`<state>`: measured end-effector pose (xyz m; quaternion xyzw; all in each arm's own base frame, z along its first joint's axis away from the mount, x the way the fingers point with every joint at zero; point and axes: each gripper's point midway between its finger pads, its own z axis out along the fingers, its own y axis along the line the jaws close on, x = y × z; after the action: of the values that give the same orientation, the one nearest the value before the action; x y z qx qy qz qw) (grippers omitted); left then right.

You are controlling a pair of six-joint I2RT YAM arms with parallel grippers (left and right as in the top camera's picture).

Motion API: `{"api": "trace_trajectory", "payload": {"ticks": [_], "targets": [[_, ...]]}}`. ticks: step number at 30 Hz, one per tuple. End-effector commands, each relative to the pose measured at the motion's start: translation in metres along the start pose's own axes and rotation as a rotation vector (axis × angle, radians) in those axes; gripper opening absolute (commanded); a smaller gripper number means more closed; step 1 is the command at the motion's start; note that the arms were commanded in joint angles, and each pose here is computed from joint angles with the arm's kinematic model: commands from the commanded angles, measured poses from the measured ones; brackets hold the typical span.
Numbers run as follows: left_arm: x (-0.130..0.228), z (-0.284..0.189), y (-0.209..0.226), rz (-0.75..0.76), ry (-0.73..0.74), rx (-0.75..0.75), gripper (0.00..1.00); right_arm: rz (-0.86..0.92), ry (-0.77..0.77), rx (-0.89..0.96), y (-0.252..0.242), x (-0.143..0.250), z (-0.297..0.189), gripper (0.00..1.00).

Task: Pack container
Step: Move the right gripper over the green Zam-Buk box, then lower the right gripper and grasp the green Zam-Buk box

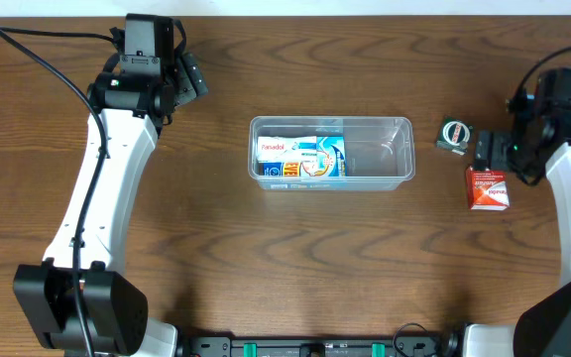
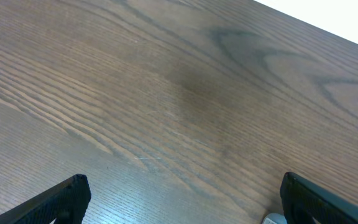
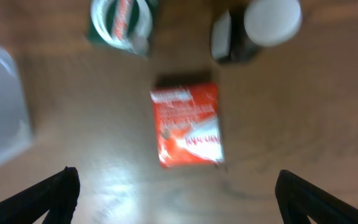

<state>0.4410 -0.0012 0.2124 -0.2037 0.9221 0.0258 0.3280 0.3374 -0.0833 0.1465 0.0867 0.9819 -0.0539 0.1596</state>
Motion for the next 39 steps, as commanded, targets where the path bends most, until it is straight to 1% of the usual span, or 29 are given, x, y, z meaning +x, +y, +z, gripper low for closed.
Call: {"api": "trace_trajectory", "payload": {"ticks": [1,4,7,13,15,19,28,33,39], "targets": [[-0.005,-0.004,0.001,0.014,-0.015,-0.006,0.98,0.075,-0.064,-0.048,0.024,-0.017,-0.006,0.99],[-0.005,-0.004,0.001,0.014,-0.015,-0.006,0.98,0.109,-0.127,-0.033,0.037,-0.032,-0.009,0.99],[-0.005,-0.004,0.001,0.014,-0.015,-0.006,0.98,0.096,-0.170,-0.068,0.054,-0.041,-0.011,0.99],[-0.005,-0.004,0.001,0.014,-0.015,-0.006,0.98,0.136,-0.190,-0.080,0.060,-0.050,-0.004,0.99],[-0.005,-0.004,0.001,0.014,-0.015,-0.006,0.98,0.135,-0.187,-0.073,0.062,-0.053,0.004,0.99],[-0.005,-0.004,0.001,0.014,-0.015,-0.006,0.98,0.138,-0.176,0.017,0.052,-0.057,0.025,0.99],[-0.005,-0.004,0.001,0.014,-0.015,-0.006,0.98,0.126,-0.108,0.040,0.056,-0.057,0.081,0.99],[-0.005,-0.004,0.001,0.014,-0.015,-0.006,0.98,0.097,-0.117,0.060,0.057,-0.064,0.104,0.99],[-0.005,-0.004,0.001,0.014,-0.015,-0.006,0.98,0.108,-0.130,0.058,0.059,-0.069,0.121,0.99]]}}
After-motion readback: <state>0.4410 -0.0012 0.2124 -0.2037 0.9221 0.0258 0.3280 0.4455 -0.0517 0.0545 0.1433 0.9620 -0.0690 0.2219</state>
